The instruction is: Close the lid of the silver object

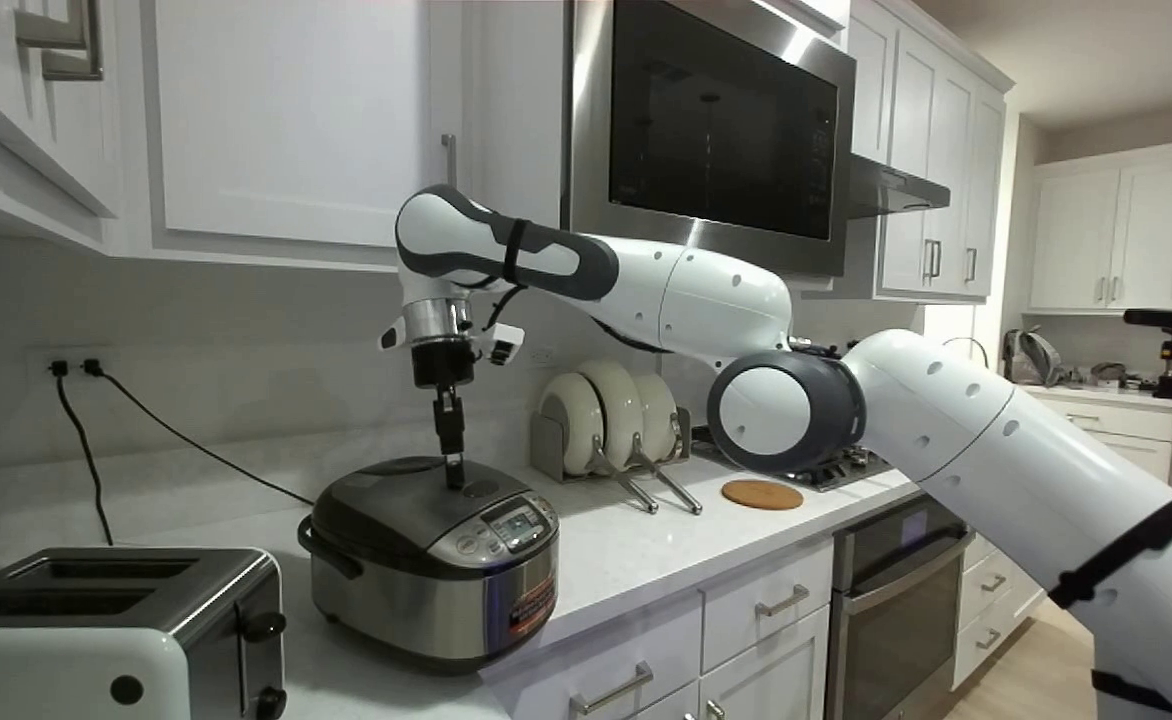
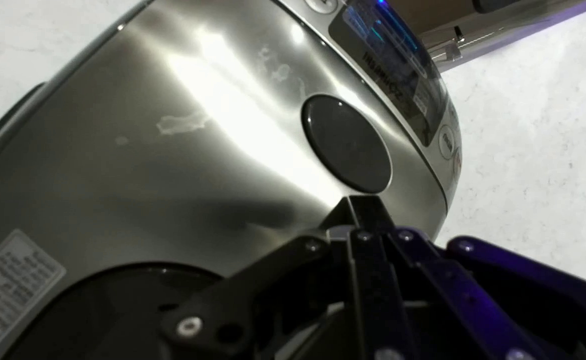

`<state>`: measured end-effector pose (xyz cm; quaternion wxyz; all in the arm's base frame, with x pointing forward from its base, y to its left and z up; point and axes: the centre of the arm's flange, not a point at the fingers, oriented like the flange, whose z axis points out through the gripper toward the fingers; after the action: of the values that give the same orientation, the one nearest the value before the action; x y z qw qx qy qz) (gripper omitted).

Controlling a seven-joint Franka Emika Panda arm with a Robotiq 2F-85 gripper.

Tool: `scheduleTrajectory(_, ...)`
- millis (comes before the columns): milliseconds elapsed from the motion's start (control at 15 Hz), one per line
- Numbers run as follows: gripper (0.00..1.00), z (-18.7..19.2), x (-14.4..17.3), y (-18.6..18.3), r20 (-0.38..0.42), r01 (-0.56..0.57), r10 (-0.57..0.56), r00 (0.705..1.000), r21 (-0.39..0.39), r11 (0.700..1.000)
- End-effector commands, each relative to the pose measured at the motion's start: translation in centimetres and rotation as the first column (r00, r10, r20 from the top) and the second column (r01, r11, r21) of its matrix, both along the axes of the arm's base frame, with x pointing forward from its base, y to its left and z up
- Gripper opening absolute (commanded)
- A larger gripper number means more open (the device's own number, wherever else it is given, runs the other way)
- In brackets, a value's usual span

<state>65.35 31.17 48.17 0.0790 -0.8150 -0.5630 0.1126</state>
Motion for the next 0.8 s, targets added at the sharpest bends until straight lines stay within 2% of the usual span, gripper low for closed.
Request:
scheduleTrajectory(0,0.0,-0.1,7.1,2.7,0.075,-0.024,0.02,0.997,0.053,0.998)
scheduleTrajectory(333,0.0,-1.1,7.1,3.6,0.128,-0.018,0.01,0.992,0.062,0.998)
scheduleTrajectory(733,0.0,-2.1,7.4,3.9,0.147,-0.015,0.004,0.989,0.074,0.997)
